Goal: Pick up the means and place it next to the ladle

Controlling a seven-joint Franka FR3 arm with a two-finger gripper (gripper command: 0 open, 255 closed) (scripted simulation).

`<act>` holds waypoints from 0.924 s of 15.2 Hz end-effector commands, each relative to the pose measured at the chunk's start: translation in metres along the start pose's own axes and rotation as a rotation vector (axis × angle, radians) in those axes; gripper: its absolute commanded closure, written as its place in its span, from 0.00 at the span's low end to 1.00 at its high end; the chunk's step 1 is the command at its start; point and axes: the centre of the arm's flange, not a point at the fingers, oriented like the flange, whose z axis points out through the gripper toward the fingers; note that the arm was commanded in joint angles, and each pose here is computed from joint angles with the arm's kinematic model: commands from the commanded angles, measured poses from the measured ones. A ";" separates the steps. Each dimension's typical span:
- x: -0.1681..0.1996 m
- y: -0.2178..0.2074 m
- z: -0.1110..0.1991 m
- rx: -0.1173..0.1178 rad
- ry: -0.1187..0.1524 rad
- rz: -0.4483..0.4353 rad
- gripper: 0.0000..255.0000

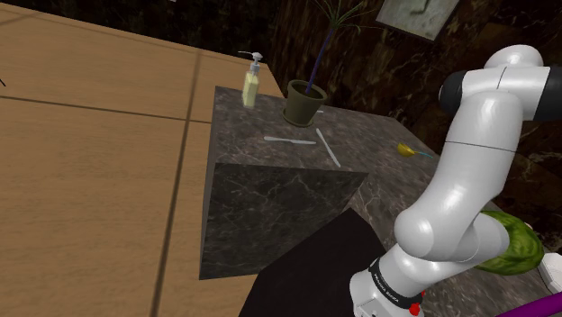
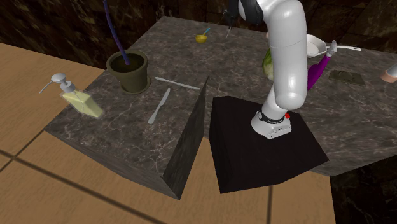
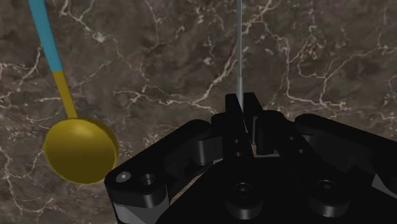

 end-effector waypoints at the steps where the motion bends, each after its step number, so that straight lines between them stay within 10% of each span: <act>1: -0.001 0.000 0.010 0.000 0.000 0.000 1.00; 14: -0.003 0.000 0.065 0.000 0.000 0.000 1.00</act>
